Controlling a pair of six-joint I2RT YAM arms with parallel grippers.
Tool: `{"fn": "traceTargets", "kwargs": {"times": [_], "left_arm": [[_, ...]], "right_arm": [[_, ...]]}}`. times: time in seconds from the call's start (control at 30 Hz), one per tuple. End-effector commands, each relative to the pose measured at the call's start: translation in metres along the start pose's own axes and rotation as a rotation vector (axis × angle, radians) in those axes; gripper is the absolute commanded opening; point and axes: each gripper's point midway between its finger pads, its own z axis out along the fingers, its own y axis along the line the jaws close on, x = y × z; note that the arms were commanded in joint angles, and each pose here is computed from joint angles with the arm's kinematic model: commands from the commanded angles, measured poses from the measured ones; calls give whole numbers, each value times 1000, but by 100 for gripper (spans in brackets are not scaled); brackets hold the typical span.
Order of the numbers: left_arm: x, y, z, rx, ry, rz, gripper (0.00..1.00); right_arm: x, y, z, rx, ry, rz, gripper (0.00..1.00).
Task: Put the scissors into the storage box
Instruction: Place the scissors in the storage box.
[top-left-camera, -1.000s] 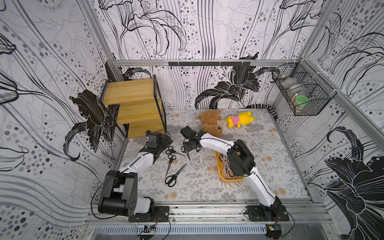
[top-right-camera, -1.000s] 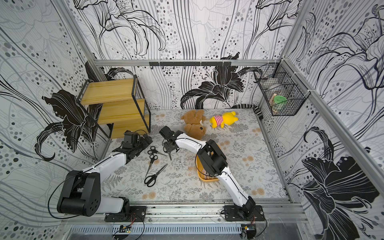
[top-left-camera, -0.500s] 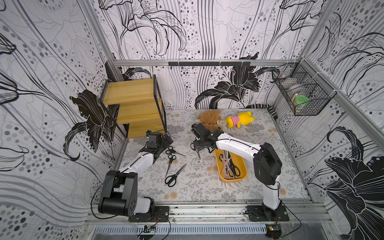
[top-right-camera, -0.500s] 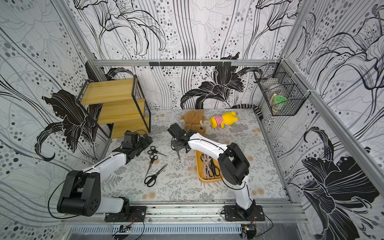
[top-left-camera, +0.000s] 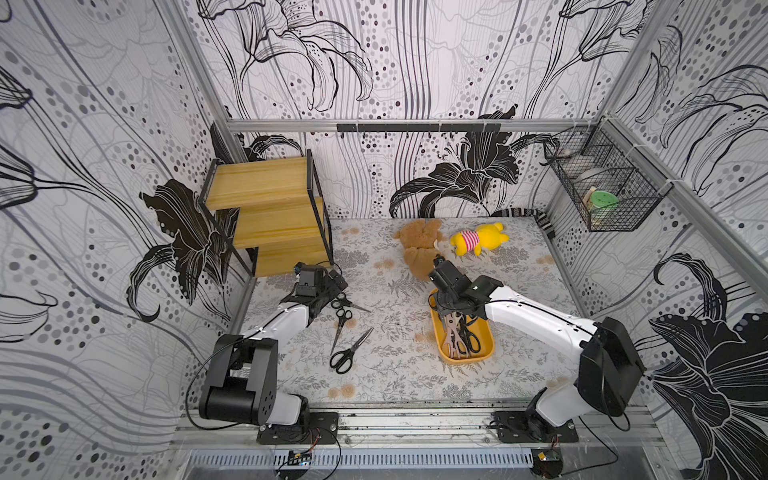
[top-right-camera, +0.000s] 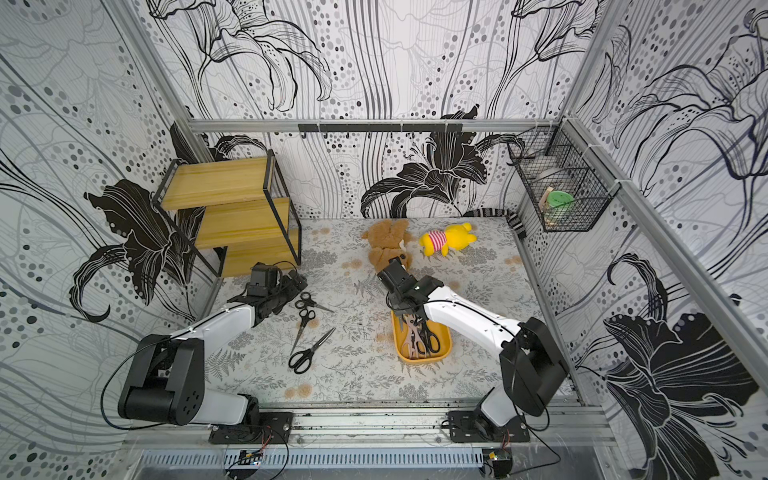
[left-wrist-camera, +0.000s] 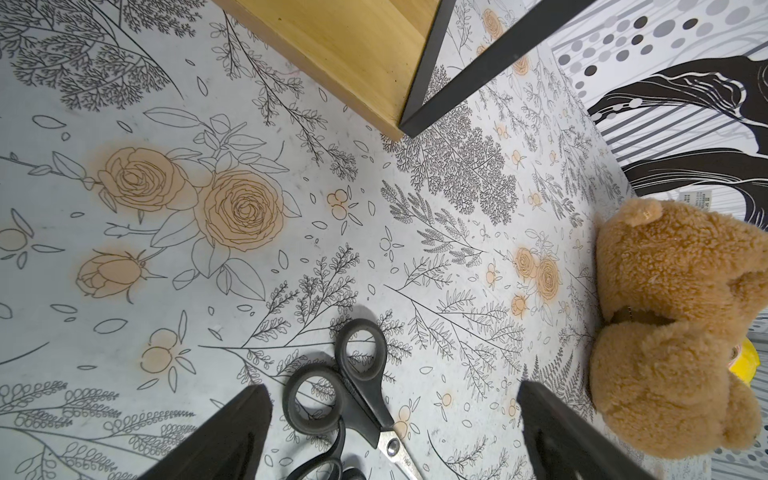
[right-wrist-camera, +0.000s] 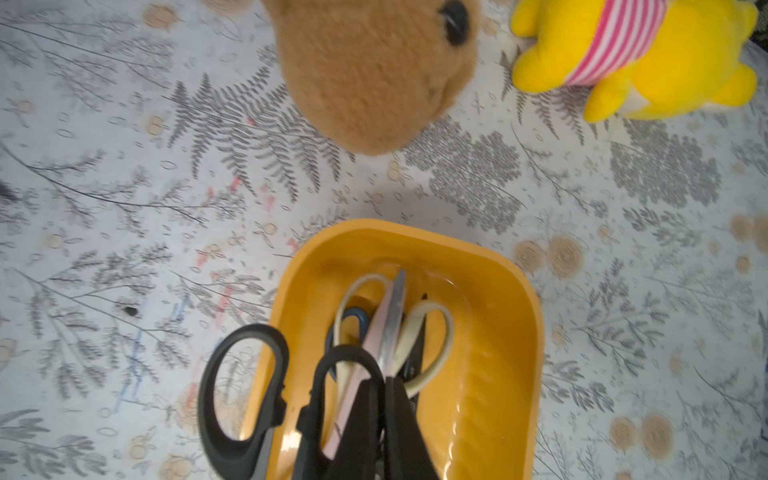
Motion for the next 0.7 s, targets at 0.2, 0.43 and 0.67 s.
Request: {"fn": "traceTargets", "kwargs": {"times": [0.2,0.43,0.67], "left_arm": [[6,8,8,-30,28,19,97],[4,11,8,-52,20,33,97],[1,13,8,-72,15,42,97]], "right_arm": [[46,-18,27,85,74,59,0],[58,-13,47,95,103,78,0],[61,-15,47,100,109,87,22]]}}
